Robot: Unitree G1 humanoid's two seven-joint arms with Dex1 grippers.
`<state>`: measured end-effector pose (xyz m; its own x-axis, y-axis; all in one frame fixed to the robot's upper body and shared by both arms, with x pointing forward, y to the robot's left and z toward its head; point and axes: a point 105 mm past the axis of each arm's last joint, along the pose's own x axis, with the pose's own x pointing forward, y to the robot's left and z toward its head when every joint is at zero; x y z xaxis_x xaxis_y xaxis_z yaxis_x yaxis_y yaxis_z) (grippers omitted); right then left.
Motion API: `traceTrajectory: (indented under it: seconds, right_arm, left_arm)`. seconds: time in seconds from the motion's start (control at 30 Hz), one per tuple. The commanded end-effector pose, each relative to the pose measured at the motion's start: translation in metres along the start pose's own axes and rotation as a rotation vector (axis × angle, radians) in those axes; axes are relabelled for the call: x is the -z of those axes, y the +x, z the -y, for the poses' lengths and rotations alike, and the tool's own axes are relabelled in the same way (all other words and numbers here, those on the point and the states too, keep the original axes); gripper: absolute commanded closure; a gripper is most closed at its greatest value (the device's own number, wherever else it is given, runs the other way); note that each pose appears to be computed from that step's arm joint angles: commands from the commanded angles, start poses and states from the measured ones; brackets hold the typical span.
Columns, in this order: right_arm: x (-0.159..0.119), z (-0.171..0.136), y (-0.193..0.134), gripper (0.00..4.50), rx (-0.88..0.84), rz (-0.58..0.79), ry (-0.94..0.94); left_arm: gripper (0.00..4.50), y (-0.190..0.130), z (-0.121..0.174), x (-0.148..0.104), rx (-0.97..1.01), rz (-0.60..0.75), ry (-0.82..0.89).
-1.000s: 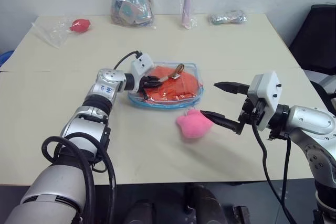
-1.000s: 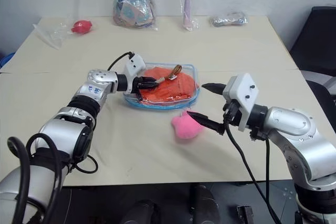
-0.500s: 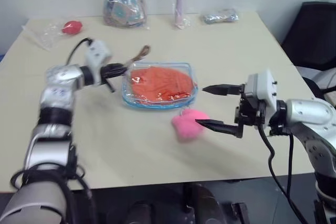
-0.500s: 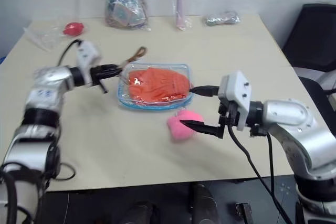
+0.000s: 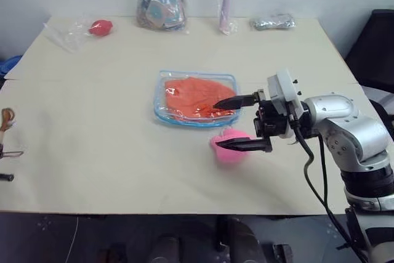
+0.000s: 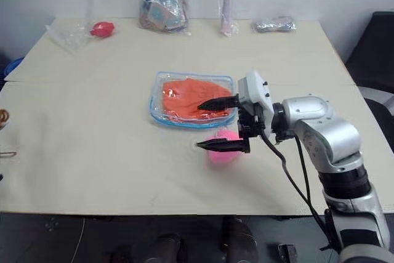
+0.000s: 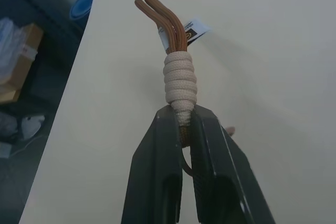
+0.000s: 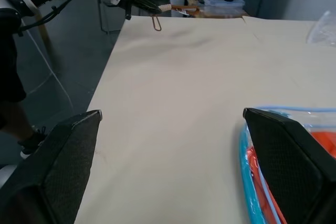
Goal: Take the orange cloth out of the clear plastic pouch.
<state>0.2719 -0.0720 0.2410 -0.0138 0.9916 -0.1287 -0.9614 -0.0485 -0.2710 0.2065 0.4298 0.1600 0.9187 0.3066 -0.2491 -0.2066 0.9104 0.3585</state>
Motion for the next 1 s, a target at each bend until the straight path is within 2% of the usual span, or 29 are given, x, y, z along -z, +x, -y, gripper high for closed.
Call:
traceTrajectory:
  seconds: [0.03, 0.2, 0.43, 0.57, 0.63, 0.77, 0.87, 1.0]
  right_arm:
    - [-0.008, 0.002, 0.001, 0.00, -0.018, 0.016, -0.042]
    - [-0.005, 0.005, 0.000, 0.00, -0.016, 0.011, -0.044]
    - [-0.003, 0.006, -0.006, 0.00, 0.027, -0.009, -0.059]
    - [0.000, 0.012, -0.015, 0.00, 0.094, -0.031, -0.058]
    - [0.005, 0.014, -0.020, 0.00, 0.135, -0.051, -0.054]
    - [0.018, 0.013, -0.029, 0.00, 0.198, -0.103, -0.054]
    - [0.023, 0.009, -0.034, 0.00, 0.232, -0.117, -0.045]
    - [0.023, 0.004, -0.037, 0.00, 0.251, -0.131, -0.047]
  left_arm:
    - [4.48, -0.001, -0.002, -0.005, -0.025, 0.070, -0.013]
    - [2.99, 0.002, 0.004, -0.008, -0.004, 0.120, -0.037]
    - [0.86, -0.009, -0.004, -0.014, 0.001, 0.097, 0.030]
    - [0.86, -0.020, 0.005, -0.056, 0.114, 0.206, 0.056]
    - [0.86, -0.027, 0.032, -0.092, 0.285, 0.315, 0.095]
    - [0.86, -0.029, 0.085, -0.136, 0.552, 0.400, 0.218]
    - [0.86, -0.021, 0.121, -0.150, 0.697, 0.420, 0.354]
    - [0.86, 0.007, 0.159, -0.147, 0.823, 0.405, 0.627]
